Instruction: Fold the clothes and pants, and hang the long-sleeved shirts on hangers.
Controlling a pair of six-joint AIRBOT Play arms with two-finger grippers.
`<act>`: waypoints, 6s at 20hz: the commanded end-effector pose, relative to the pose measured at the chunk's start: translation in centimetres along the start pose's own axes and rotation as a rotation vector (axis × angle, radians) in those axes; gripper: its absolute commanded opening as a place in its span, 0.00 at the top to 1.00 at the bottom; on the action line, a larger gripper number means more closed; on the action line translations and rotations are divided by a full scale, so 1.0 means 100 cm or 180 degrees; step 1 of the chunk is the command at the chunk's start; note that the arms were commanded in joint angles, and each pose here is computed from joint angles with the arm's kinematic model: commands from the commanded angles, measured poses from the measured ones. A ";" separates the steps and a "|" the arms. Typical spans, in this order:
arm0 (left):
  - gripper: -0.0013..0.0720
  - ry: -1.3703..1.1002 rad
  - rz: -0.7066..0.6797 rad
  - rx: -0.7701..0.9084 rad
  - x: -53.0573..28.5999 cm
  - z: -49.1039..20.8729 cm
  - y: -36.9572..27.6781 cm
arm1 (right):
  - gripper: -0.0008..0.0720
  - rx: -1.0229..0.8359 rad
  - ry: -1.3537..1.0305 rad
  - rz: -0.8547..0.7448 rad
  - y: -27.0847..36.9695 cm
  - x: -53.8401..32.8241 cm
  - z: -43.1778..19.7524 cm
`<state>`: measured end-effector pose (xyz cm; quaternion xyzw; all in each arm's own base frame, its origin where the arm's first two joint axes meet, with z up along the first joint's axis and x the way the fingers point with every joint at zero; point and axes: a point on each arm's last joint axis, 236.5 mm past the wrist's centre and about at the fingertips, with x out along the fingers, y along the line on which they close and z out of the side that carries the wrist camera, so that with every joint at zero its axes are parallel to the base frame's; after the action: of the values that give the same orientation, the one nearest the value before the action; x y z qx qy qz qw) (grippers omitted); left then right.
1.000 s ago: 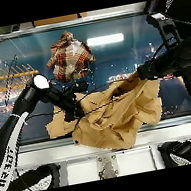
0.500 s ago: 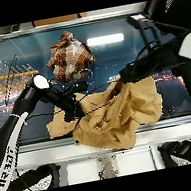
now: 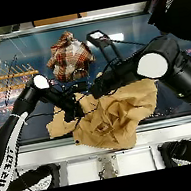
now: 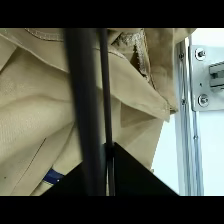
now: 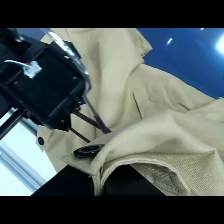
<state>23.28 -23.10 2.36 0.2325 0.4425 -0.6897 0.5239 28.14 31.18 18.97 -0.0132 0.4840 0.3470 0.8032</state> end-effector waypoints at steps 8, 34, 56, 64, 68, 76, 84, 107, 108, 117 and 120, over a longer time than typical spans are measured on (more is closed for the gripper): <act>0.96 -0.0006 -0.0001 -0.0005 0.000 0.000 0.000 | 0.91 0.0023 0.0027 0.0277 0.025 0.004 -0.002; 0.96 -0.0008 -0.0009 -0.0005 0.000 0.000 0.000 | 0.08 -0.1554 -0.0063 0.0384 -0.093 -0.106 -0.014; 0.96 -0.0010 -0.0005 -0.0003 0.000 0.001 0.000 | 0.08 -0.1356 -0.1175 0.2137 -0.159 -0.034 -0.093; 0.96 -0.0011 -0.0004 -0.0002 0.000 0.001 0.000 | 0.08 -0.1399 -0.1123 0.2239 -0.149 -0.028 -0.094; 0.96 -0.0009 -0.0008 -0.0004 0.000 0.001 0.000 | 0.08 -0.1363 -0.1112 0.2250 -0.150 -0.029 -0.094; 0.96 -0.0009 -0.0007 -0.0004 0.000 0.001 0.000 | 0.08 -0.1362 -0.1114 0.2241 -0.150 -0.029 -0.094; 0.96 -0.0009 -0.0008 -0.0004 0.000 0.001 0.000 | 0.97 -0.1364 -0.1116 0.2241 -0.150 -0.029 -0.094; 0.43 -0.0014 0.0024 -0.0388 0.000 0.001 0.002 | 0.97 -0.1329 -0.1265 0.2224 -0.150 -0.032 -0.083; 0.43 -0.0014 0.0024 -0.0469 0.000 0.001 0.002 | 0.98 -0.1304 -0.1363 0.2162 -0.152 -0.033 -0.075; 0.43 0.0154 0.0221 -0.1060 -0.002 -0.014 0.014 | 0.98 -0.1043 -0.1566 0.1849 -0.169 -0.029 -0.050; 0.43 -0.0052 0.0559 -0.1111 -0.019 -0.007 0.029 | 0.98 -0.0987 -0.1503 0.1856 -0.169 -0.028 -0.053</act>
<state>24.84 -21.96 1.81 0.1771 0.5390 -0.5859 0.5787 32.69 15.09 13.29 0.0805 0.2018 0.6301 0.7455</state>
